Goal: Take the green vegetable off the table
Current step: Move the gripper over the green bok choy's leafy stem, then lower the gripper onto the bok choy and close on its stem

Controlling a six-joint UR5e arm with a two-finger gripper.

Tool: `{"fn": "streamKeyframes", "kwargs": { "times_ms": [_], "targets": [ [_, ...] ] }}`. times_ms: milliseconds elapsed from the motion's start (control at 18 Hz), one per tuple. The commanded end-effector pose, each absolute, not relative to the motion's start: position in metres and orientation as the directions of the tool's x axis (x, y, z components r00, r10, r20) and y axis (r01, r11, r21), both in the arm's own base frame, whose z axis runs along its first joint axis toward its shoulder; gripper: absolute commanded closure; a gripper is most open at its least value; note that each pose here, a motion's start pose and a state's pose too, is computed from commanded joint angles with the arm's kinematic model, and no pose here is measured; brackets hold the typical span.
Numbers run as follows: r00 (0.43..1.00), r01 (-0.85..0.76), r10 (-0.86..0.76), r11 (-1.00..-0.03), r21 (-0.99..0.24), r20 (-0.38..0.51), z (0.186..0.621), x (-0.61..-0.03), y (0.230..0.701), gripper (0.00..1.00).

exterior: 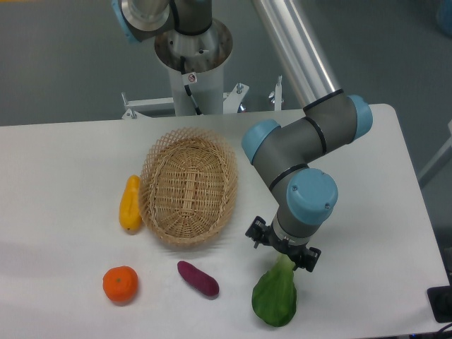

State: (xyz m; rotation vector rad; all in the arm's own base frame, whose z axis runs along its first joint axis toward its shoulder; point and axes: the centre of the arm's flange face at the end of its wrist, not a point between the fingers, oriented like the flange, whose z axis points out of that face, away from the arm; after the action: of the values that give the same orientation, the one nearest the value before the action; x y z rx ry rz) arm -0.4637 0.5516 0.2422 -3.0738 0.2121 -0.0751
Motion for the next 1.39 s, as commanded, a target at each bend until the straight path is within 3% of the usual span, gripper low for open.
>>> {"fn": "streamKeyframes", "kwargs": {
  "times_ms": [444, 778, 1056, 1389],
  "targets": [
    [0.989, -0.148, -0.148, -0.989, 0.018, 0.013, 0.236, -0.469, 0.543, 0.00],
    [0.989, -0.147, -0.147, -0.989, 0.013, 0.014, 0.229, -0.467, 0.552, 0.00],
    [0.987, -0.156, -0.155, -0.988, -0.011, -0.038, 0.222, -0.476, 0.557, 0.00],
    [0.986, -0.163, -0.163, -0.987, 0.002, -0.023, 0.205, -0.461, 0.562, 0.00]
  ]
}}
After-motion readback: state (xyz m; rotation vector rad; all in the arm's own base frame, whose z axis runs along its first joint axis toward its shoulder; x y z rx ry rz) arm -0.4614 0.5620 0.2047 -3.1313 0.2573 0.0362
